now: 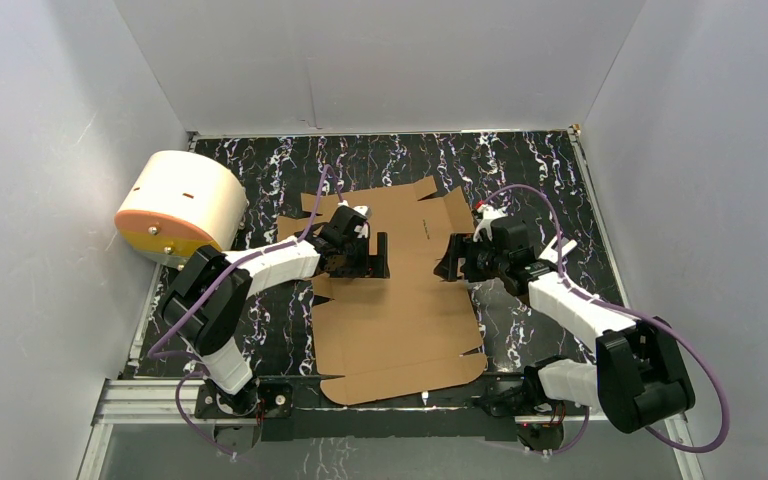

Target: Fold the paper box

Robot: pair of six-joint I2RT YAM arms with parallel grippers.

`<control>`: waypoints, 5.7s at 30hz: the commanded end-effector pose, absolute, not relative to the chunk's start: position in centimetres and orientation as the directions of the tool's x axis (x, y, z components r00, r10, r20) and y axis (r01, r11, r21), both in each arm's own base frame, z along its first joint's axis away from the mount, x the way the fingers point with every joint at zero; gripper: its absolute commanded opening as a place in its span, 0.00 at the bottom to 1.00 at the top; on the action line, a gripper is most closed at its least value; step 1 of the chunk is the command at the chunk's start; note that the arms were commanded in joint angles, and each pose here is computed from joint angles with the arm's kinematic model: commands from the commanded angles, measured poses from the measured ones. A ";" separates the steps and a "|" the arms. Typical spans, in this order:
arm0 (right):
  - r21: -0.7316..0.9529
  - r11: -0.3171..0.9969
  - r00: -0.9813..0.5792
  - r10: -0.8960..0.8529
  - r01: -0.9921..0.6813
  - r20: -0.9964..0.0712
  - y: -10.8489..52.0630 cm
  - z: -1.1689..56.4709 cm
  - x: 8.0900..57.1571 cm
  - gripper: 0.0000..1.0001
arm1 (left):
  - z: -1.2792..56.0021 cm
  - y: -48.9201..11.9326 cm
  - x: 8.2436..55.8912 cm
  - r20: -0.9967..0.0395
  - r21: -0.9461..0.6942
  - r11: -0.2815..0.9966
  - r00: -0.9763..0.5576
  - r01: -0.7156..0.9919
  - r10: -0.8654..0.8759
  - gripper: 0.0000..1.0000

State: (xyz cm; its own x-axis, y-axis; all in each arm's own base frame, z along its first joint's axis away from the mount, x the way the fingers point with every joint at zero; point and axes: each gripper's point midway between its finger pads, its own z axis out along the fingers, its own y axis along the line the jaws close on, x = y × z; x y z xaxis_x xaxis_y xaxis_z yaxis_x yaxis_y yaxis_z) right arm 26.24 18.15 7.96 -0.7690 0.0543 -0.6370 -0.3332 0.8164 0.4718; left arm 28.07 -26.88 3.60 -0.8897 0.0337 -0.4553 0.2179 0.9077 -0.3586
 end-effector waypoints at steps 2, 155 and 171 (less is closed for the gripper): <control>0.475 0.776 -0.717 0.041 -0.416 -0.696 19.4 10.4 27.5 0.82 | 2.4 -26.5 27.6 -0.440 -0.332 0.918 -0.897 0.219 0.055 0.91; -0.149 0.161 0.041 -0.532 -0.976 -0.846 27.5 19.5 45.5 0.94 | 21.4 -20.9 42.0 -0.945 -0.199 0.772 -0.326 0.603 0.011 0.08; -0.046 -0.014 0.047 -0.482 -0.999 -0.875 28.3 19.7 42.0 0.38 | 21.6 -21.2 41.5 -0.951 -0.176 0.768 -0.307 0.615 0.028 0.09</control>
